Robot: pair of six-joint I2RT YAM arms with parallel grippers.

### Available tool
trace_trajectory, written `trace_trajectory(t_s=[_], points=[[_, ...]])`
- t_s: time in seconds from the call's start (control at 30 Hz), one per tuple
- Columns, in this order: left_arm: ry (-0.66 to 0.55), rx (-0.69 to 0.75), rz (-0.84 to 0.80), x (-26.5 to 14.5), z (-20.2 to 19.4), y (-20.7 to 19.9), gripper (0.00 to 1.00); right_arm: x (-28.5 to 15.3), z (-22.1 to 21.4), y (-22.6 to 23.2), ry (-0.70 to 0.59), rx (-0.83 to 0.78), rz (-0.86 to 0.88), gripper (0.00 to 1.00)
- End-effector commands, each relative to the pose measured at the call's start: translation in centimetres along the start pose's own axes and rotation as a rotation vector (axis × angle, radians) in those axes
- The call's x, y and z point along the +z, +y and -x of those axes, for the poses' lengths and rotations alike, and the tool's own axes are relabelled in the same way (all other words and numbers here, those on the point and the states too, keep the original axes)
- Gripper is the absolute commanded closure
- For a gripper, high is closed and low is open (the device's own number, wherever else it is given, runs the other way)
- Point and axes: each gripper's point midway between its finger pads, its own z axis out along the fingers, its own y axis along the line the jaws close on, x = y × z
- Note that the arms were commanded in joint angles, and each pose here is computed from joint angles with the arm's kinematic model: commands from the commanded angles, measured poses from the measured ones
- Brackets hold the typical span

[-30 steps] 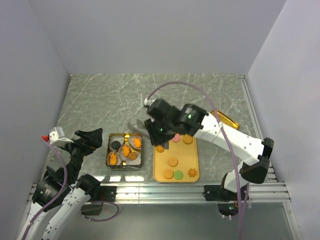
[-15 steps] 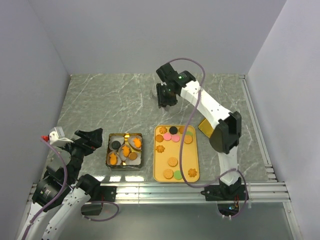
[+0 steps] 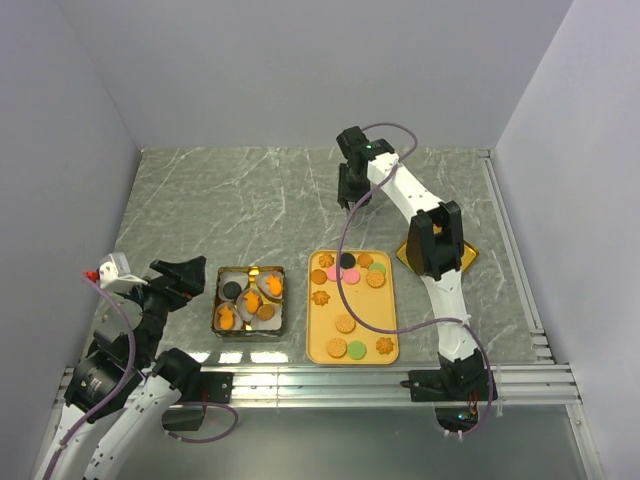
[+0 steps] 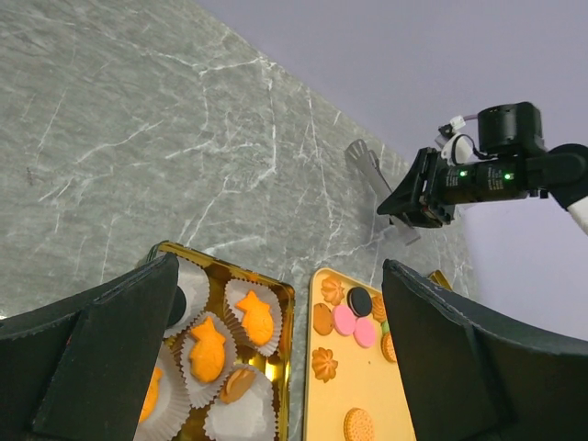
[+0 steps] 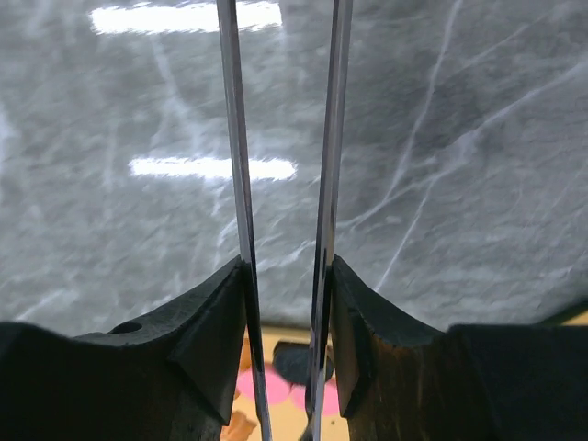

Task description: Pack the cookies

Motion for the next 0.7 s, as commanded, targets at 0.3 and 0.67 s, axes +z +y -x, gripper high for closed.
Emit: trace_trajectory(t_s=[0.3, 0.67], points=[[0.002, 0.021, -0.031, 0.3, 0.6, -1.3, 0.01, 3.9, 0.4, -0.5, 0.015, 0.018, -0.02, 0.42], [-0.013, 0.009, -0.03, 0.1, 0.9, -1.2, 0.0, 4.2, -0.5, -1.2, 0.035, -0.006, -0.037, 0.33]])
